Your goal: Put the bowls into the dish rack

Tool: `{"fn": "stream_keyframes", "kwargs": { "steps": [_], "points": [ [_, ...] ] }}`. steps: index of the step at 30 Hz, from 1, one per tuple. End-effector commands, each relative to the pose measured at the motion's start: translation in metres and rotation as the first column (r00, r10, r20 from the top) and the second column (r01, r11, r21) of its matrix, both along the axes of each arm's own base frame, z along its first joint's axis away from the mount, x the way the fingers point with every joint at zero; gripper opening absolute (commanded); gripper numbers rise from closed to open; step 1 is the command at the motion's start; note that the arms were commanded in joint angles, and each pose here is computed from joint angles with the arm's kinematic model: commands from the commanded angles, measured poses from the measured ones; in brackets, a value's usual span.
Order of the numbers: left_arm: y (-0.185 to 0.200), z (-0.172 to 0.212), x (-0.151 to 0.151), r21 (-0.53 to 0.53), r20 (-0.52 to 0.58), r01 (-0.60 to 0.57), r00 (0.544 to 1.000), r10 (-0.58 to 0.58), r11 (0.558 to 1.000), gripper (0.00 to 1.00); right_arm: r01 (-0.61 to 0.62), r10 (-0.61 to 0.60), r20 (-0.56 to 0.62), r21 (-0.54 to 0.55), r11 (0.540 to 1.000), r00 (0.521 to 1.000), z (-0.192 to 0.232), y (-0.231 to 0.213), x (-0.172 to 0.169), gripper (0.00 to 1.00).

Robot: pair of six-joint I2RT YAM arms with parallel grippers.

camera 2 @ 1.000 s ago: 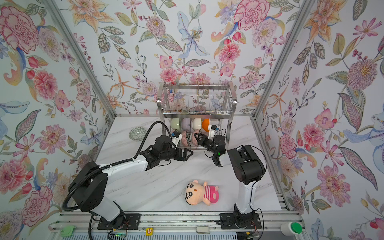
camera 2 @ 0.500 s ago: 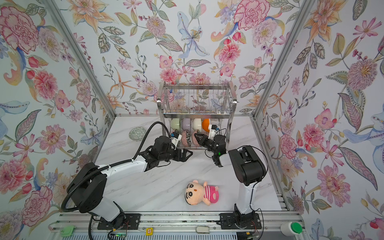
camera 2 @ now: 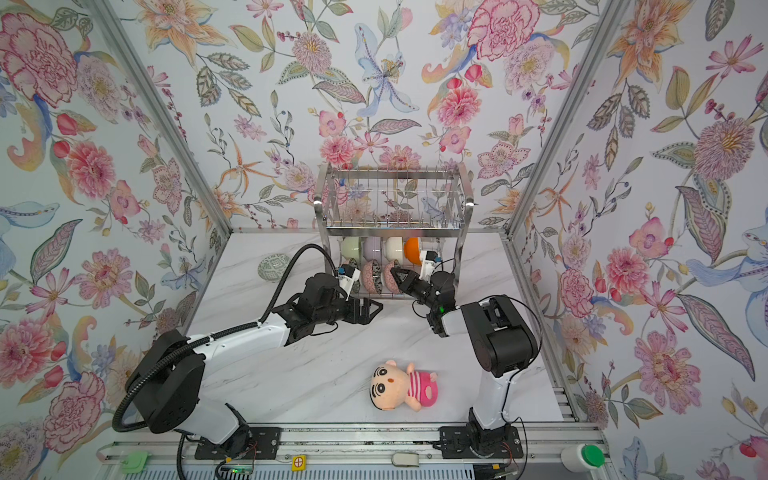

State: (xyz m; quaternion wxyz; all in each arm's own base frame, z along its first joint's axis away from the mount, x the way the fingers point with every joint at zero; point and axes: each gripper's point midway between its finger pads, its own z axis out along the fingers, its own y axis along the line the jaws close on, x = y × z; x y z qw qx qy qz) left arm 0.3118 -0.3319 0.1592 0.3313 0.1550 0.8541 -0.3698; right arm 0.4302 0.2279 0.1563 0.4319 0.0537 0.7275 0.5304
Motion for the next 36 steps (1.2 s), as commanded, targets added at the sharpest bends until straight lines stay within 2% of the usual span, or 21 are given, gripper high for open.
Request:
{"fn": "stream_keyframes", "kwargs": {
  "steps": [1,12,23,32,36],
  "points": [
    [0.005,0.002,-0.004,0.005,0.005,-0.012,1.000,0.012,1.000,0.99,-0.010,0.010,0.066,0.000,1.000,0.998,0.019,-0.004,-0.008,0.22],
    [0.007,-0.002,-0.007,-0.001,-0.004,-0.018,1.000,0.018,1.000,0.99,0.022,-0.021,0.065,-0.017,1.000,0.998,0.021,-0.023,-0.020,0.27],
    [0.008,0.001,-0.005,0.005,0.005,-0.023,1.000,0.023,1.000,0.99,0.052,-0.046,0.078,-0.082,0.995,0.996,0.026,-0.038,-0.032,0.33],
    [0.018,0.013,-0.006,0.029,0.045,-0.044,0.998,0.043,0.999,1.00,0.063,-0.052,0.094,-0.115,0.991,0.994,0.034,-0.044,-0.044,0.37],
    [0.033,0.016,-0.007,0.071,0.082,-0.077,0.994,0.071,0.995,0.99,0.065,-0.050,0.105,-0.150,0.987,0.993,0.040,-0.045,-0.051,0.39]
  ]
}}
